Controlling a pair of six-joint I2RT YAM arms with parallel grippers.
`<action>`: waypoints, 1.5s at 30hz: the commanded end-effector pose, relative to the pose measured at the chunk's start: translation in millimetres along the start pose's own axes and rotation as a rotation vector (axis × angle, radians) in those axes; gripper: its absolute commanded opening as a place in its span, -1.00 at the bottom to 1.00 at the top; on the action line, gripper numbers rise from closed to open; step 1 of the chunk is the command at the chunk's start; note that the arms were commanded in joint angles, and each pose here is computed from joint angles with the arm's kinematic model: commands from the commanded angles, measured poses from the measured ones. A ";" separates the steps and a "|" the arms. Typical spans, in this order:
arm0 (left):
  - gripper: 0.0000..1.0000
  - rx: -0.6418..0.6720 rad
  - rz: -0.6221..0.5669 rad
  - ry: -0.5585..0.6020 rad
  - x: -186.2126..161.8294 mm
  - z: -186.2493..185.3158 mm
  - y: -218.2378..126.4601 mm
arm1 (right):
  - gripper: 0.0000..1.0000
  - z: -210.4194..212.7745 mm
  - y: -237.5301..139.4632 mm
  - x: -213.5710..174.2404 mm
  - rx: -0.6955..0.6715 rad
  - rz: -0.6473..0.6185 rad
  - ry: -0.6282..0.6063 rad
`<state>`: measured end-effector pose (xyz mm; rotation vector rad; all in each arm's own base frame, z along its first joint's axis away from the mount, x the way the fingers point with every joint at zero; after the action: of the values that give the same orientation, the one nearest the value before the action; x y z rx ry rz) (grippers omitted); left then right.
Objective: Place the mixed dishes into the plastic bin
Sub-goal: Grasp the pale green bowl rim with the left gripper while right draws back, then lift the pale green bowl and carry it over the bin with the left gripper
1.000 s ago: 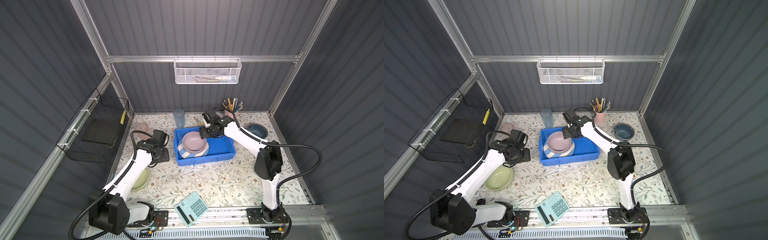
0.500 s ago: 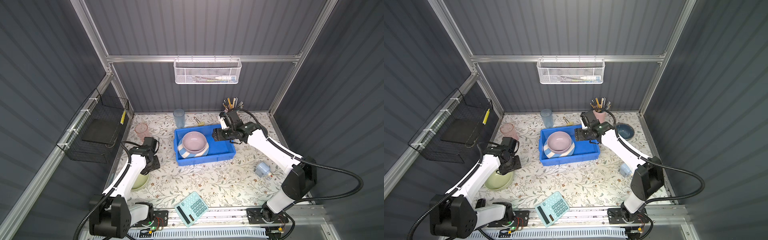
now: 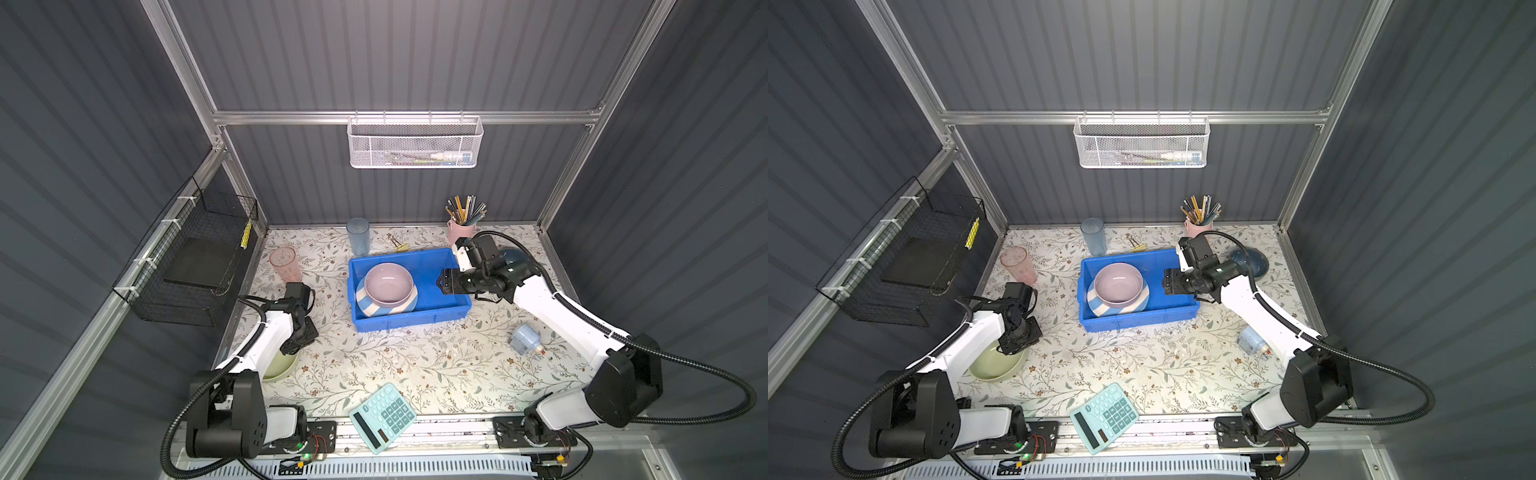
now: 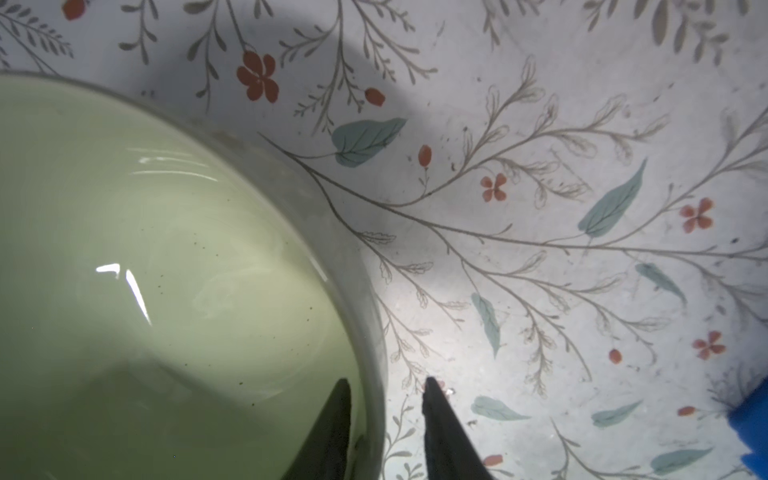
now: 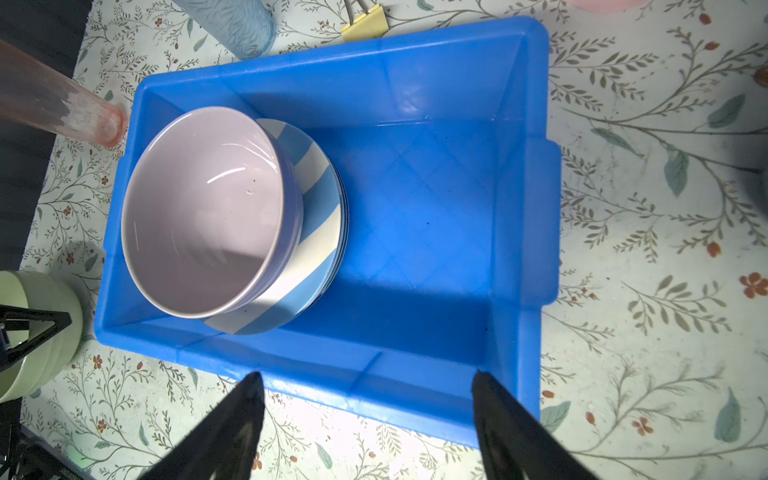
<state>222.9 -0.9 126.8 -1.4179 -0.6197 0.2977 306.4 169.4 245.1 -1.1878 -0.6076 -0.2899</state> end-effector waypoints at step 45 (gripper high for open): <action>-1.00 -0.298 -0.148 0.480 84.6 -138.7 -157.9 | 0.68 -18.8 -23.8 -28.7 -0.031 -0.020 0.072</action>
<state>344.2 -85.6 276.2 -1.6735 -0.4197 -0.1842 279.0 144.4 243.7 -1.1916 -0.5737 -0.3453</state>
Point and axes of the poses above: each gripper's point midway between its finger pads, its own y axis out along the fingers, its own z axis along the line the jaws close on, x = y × z, the point moved 7 cm from there along -y, back along the fingers, and after that the axes turned 4 degrees about -y, right-handed, at the moved point
